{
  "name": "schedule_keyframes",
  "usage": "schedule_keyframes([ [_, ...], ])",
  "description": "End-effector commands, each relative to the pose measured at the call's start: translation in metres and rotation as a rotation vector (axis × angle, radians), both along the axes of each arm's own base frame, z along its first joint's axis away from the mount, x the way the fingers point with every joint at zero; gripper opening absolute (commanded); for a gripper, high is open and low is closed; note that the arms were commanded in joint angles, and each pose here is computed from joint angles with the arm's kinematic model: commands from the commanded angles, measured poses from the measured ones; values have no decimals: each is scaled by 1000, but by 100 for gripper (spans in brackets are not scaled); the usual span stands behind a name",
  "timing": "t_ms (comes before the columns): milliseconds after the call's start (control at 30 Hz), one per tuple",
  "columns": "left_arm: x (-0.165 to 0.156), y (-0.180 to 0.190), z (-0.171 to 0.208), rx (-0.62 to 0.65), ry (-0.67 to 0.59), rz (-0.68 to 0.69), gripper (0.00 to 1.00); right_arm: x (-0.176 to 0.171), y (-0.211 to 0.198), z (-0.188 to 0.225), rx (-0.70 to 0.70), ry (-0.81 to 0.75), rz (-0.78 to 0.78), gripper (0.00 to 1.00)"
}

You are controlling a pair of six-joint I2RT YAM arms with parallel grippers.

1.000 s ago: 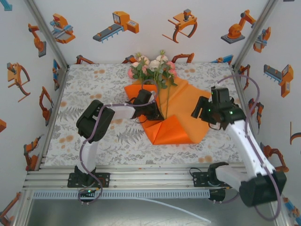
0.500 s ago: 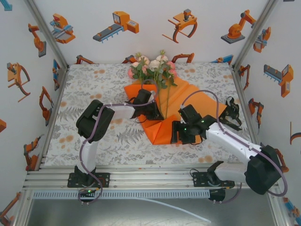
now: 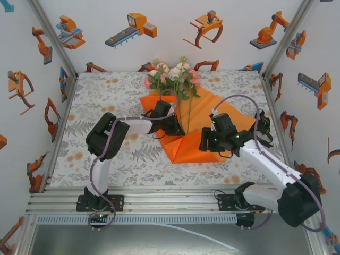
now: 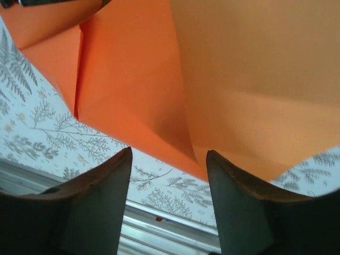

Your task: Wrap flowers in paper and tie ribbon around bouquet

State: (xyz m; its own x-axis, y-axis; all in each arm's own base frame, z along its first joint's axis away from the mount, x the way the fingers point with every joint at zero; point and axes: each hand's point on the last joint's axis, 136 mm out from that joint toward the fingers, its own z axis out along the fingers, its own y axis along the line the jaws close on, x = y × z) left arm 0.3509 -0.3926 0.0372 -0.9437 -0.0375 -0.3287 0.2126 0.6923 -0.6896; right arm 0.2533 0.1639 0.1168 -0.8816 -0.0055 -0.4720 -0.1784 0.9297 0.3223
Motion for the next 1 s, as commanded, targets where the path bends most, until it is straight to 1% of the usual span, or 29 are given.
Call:
schedule_keyframes([
  [0, -2, 11, 4, 31, -22, -1, 10, 21, 27, 8, 88, -66, 101, 43],
  [67, -2, 13, 4, 32, -23, 1, 10, 28, 31, 0, 67, -44, 127, 38],
  [300, 1, 19, 15, 17, -43, 26, 10, 61, 43, -8, 55, -41, 196, 5],
  [333, 2, 20, 17, 14, -46, 33, 10, 65, 45, -8, 54, -42, 205, 4],
  [433, 9, 26, 28, -6, -57, 64, 10, 81, 48, -12, 29, -45, 209, 2],
  [533, 21, 28, 50, -47, -88, 96, 11, 91, 52, -26, 9, -9, 211, 1],
  [700, 43, 40, 99, -75, -183, 152, 21, 97, 52, -42, -14, 30, 190, 0],
  [800, 48, 57, 123, -66, -228, 195, 26, 100, 48, -46, -41, 29, 176, 0],
  [833, 47, 66, 127, -41, -246, 214, 27, 101, 47, -47, -48, 29, 171, 0],
  [900, 42, 93, 131, 48, -271, 286, 29, 102, 45, -48, -59, 28, 164, 0],
  [967, 31, 135, 129, 173, -283, 406, 33, 102, 44, -50, -63, 32, 164, 0],
])
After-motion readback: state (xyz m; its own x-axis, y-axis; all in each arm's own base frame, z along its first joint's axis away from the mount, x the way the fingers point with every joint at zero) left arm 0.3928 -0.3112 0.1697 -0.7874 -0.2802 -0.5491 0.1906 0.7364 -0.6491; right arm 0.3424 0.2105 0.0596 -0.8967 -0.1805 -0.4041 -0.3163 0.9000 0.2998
